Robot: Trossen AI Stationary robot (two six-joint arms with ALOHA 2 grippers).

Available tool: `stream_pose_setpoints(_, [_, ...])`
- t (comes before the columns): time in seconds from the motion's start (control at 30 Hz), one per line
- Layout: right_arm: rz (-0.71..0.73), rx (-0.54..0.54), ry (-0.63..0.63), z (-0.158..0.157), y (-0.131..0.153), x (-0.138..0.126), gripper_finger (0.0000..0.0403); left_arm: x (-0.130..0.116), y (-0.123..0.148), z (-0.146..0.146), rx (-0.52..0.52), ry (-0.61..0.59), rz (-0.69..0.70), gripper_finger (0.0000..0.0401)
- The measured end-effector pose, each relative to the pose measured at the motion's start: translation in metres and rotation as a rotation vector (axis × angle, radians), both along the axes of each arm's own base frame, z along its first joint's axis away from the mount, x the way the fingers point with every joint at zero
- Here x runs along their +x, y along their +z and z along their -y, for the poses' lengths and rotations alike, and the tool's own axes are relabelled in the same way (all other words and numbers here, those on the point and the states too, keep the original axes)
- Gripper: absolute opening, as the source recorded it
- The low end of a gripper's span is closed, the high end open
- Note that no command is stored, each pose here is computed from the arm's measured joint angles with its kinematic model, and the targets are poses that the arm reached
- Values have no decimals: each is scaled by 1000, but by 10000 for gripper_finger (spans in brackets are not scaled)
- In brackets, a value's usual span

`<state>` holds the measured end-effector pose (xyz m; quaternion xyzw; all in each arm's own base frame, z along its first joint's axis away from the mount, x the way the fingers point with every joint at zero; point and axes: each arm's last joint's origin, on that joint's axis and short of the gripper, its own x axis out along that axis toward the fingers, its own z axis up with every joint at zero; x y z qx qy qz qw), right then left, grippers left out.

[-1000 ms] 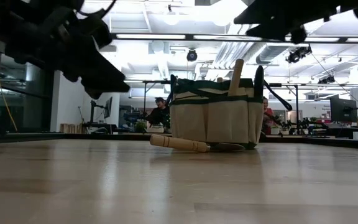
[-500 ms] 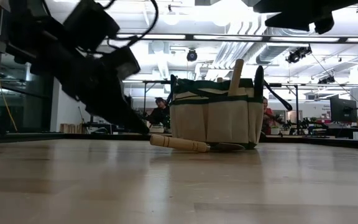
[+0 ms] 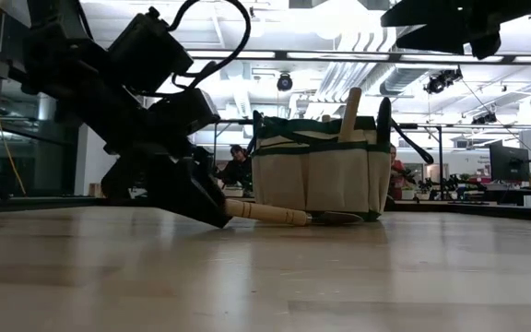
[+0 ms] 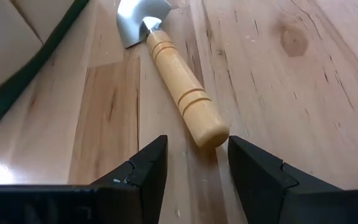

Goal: Pick & Place Garden tools in Gardening bag
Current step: Put the brown trowel into the gardening bag

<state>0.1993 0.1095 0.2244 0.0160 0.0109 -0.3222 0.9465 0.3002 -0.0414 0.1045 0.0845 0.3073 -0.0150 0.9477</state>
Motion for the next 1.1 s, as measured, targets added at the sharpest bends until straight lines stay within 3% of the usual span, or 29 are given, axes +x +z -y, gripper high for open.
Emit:
stream_pose_setpoints(0.27, [2,16,16,0,-2,0,311,1,2,2,37,-104,25,161])
stream_pose_setpoints(0.9, [-1,17,24,0,-2,0,311,4,6,3,31,-112,72,161])
stream_pose_setpoints(1.1, [-1,18,25,-1,-2,0,311,7,11,4,-50,-84,131,161])
